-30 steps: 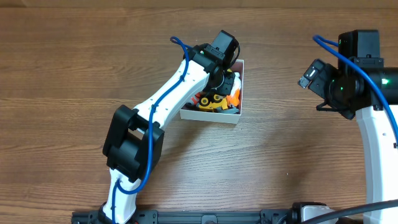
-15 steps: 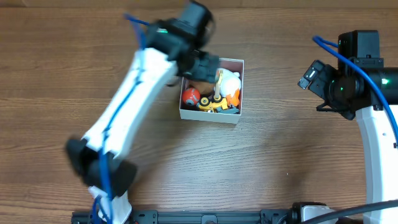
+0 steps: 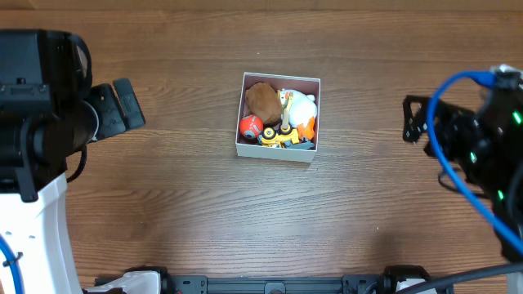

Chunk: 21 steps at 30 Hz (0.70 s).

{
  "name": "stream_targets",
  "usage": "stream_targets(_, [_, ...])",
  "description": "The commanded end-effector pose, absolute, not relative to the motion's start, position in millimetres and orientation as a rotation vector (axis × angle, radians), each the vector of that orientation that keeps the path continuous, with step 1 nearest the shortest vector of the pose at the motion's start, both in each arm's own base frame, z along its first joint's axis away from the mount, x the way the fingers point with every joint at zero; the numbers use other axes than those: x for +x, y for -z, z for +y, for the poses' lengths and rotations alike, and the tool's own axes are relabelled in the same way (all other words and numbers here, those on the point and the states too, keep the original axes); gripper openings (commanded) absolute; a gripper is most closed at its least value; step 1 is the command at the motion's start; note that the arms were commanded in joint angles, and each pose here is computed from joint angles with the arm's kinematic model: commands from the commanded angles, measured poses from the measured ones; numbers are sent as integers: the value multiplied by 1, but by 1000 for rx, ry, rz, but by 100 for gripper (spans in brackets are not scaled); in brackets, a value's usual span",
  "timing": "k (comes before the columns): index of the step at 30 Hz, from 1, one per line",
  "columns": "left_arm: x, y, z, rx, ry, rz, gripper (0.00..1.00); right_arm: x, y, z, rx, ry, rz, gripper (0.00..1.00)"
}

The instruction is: Pack container

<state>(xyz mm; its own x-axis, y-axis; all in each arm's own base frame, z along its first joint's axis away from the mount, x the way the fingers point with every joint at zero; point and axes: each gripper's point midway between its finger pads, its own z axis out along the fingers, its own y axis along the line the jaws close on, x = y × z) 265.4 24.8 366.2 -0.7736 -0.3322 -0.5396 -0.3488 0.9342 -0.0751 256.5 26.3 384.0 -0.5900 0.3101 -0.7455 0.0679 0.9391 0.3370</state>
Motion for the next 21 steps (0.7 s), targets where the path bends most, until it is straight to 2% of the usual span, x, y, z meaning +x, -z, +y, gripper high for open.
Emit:
stream_targets(1, [270,-366,29,-477,-64,2519,100,256,-390,28,236,-347,2172,100])
stream_targets(17, [274,-363,29,-477,-68,2531,100,263,-367,22,276,-295,2264,100])
stream_targets(21, [274,-363,29,-477,-68,2531,100,248,-383,18,227,-265,2131,100])
